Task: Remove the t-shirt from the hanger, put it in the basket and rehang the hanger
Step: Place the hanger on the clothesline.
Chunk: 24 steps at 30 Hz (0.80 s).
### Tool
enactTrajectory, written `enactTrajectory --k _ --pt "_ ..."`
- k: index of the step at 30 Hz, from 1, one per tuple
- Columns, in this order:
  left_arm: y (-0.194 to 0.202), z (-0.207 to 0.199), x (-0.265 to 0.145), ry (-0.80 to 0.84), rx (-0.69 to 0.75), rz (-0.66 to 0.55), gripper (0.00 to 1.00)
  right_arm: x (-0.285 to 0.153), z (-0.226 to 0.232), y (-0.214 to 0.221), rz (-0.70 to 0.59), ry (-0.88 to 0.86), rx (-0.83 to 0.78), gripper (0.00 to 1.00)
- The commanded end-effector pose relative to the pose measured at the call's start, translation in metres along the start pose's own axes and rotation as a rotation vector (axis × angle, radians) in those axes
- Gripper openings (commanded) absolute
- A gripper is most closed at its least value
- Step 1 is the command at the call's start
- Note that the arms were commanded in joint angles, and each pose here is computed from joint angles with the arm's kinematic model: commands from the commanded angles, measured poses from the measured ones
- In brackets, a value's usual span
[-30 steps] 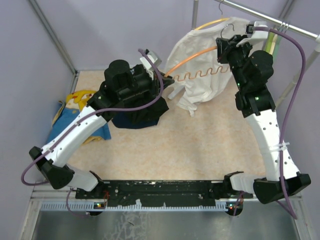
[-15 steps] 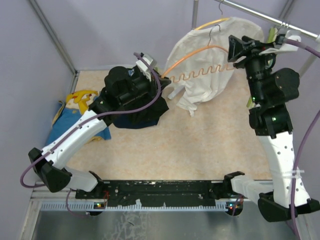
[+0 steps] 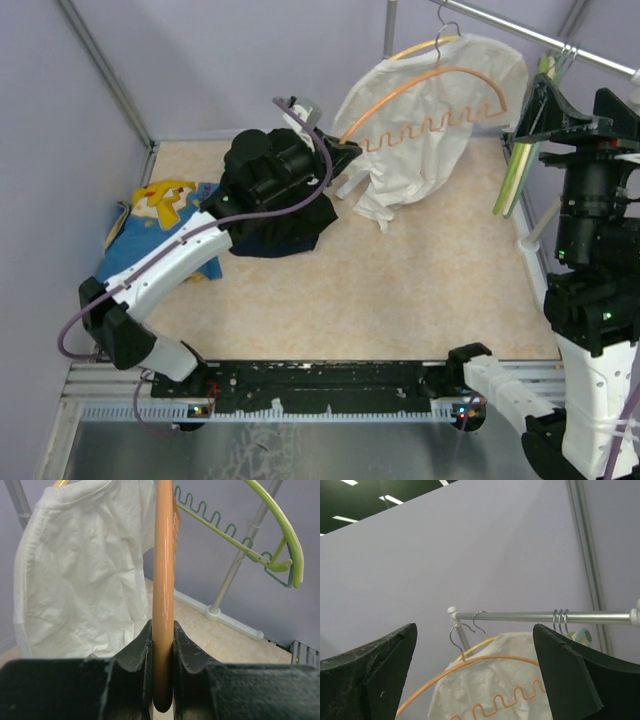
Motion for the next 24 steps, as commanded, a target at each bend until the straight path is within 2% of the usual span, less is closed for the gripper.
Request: enactTrajectory --k 1,16,24 --pt "-0.034 -0.017 0.021 0.064 -0.007 -0.156 0.00 -0.009 -0.016 -0.010 -0.008 0.082 -0.019 0.99" --pt "-0.032 -0.018 0.077 0.129 -0.056 -0.259 0.00 -0.019 -0.020 -0.015 0.003 0.087 -0.023 0.99" --pt "-0.022 -0.020 0.103 0.147 -0.042 -0.239 0.00 -0.022 -0.020 -0.014 0.008 0.082 -0.021 0.99"
Point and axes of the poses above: each gripper's point midway between its finger pads, its own x axis out along the fingers, its own z axis along the line the jaws close on, y = z × x, the point moved 3 cm from there along -x, back along the fingers, and after that the axes turned 11 degrees about -x, right-handed, at the moved point
